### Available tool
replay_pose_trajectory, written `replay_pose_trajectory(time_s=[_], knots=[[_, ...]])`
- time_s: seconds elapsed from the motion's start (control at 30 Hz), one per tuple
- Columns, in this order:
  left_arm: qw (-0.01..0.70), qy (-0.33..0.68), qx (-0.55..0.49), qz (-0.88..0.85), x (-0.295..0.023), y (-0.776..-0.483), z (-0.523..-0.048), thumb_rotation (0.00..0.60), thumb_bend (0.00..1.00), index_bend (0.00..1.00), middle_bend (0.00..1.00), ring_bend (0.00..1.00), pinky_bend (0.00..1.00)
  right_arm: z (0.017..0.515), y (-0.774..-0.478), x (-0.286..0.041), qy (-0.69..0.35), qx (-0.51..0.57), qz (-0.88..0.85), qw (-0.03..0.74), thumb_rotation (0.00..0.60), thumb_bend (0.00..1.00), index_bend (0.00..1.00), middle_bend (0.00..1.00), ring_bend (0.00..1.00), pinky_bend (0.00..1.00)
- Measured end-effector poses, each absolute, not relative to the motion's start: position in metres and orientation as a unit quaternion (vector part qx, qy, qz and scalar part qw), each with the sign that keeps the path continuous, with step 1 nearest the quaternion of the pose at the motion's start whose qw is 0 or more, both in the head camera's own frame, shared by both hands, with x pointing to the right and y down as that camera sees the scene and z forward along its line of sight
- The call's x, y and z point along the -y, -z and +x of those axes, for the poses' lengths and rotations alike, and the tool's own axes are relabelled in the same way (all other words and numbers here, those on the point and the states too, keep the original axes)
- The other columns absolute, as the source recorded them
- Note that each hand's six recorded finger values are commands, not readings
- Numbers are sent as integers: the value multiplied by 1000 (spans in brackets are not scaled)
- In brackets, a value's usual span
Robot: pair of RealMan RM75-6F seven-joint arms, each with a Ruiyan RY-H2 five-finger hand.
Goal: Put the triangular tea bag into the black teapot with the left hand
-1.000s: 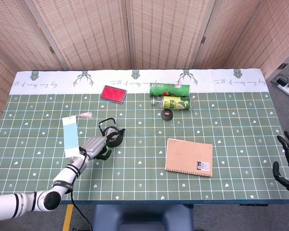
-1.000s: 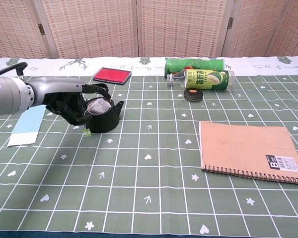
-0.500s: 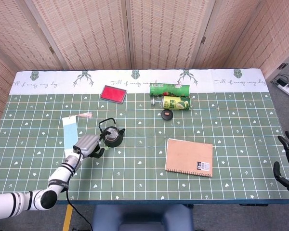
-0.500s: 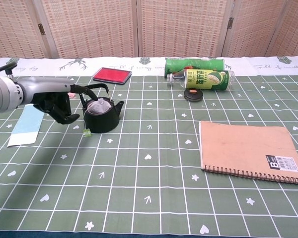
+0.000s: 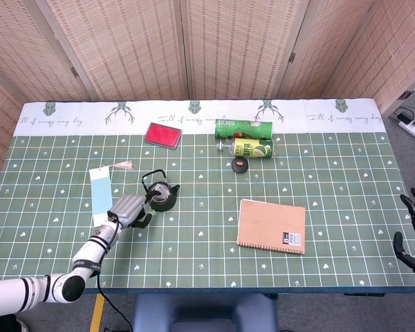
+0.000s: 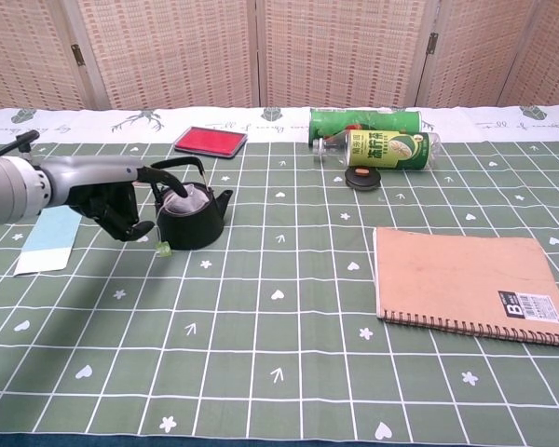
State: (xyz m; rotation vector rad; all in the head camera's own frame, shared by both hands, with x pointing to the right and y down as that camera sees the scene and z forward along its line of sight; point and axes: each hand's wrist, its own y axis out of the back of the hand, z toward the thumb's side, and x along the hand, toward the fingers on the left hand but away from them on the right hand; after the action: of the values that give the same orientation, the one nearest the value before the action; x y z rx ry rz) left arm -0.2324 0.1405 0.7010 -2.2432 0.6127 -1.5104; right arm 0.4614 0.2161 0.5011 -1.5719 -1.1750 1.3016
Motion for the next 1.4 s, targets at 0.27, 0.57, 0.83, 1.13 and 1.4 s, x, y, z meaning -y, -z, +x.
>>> replay_pose_trajectory(time_s=[0.27,0.57,0.83,1.13,1.4], knots=[[184,535,-217,-796,-141,-707,-232,600,539,124,1000,1000,1000,461,-501,-216,-510,462,-616,384,600,621,0,0,26,0],[186,540,-213,-792,-141,-720,-238,600,539,129,1000,1000,1000,464,-500,-215,-512,464,-612,383,600,622,0,0,26,0],[175,542,-211,-795,-147,-728,-242,600,539,132,1000,1000,1000,464,-502,-214,-515,464,-611,382,600,621,0,0,25,0],[169,537,-207,-800,-156,-735,-241,600,538,134,1000,1000,1000,464,-503,-214,-516,464,-611,382,600,622,0,0,26,0],[184,507,-242,-807,-143,-719,-232,600,539,121,1000,1000,1000,463,-502,-215,-514,462,-613,383,600,621,0,0,25,0]])
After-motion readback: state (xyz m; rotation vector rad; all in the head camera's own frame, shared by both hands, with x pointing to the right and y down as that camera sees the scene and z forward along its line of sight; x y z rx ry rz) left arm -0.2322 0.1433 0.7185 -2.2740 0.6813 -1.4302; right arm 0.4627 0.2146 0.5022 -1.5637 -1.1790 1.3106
